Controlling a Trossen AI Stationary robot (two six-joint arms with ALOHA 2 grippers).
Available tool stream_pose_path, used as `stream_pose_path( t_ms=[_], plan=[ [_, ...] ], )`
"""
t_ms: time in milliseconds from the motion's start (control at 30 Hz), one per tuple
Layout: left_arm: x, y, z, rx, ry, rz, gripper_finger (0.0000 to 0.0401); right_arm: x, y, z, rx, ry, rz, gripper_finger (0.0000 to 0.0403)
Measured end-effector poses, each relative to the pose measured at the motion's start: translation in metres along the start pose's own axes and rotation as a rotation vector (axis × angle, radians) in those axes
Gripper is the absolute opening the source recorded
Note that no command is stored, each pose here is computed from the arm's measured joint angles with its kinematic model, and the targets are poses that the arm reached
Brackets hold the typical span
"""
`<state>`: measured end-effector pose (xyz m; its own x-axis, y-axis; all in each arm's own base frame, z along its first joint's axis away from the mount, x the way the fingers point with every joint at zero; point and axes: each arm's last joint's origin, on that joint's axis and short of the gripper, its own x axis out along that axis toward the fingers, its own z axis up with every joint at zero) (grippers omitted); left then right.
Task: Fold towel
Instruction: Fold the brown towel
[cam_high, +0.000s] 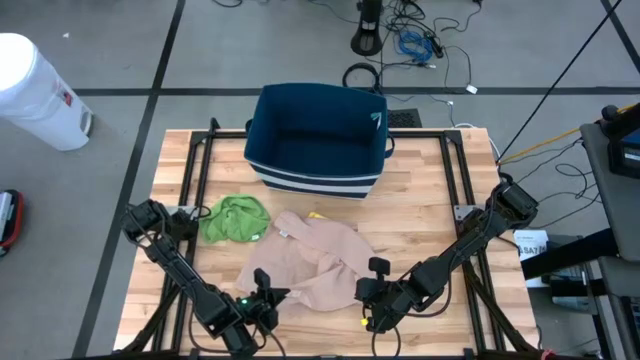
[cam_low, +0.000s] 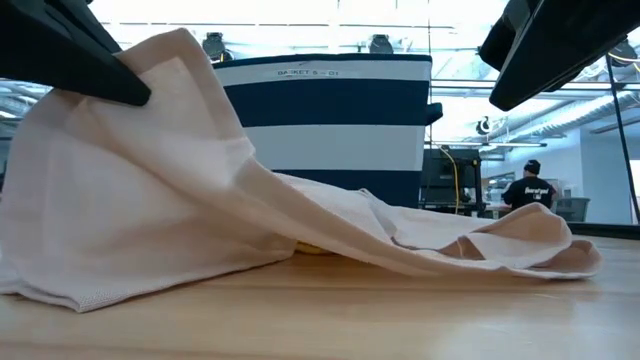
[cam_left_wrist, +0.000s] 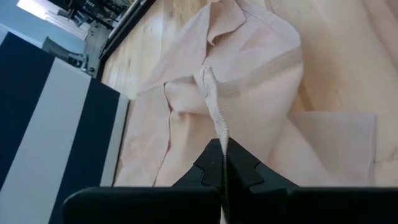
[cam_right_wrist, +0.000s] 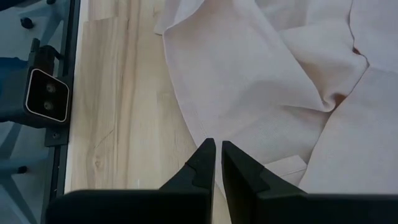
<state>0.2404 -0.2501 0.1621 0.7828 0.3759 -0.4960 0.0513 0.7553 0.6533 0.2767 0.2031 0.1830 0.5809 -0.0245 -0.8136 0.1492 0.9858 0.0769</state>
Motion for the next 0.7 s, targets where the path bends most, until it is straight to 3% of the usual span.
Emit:
stream_pose_path(
  t_ms=[367, 600, 700],
  plan=[
    [0.003, 0.000, 0.000, -0.011, 0.021, -0.049, 0.0000, 0.000, 0.001, 0.003, 0.014, -0.022, 0.017, 0.0016],
    [0.003, 0.000, 0.000, -0.024, 0.020, -0.050, 0.0000, 0.001, 0.005, 0.023, 0.103, -0.194, 0.076, 0.0016],
    [0.003, 0.000, 0.000, -0.026, 0.023, -0.070, 0.0000, 0.001, 0.008, 0.025, 0.079, -0.200, 0.119, 0.0016]
  ],
)
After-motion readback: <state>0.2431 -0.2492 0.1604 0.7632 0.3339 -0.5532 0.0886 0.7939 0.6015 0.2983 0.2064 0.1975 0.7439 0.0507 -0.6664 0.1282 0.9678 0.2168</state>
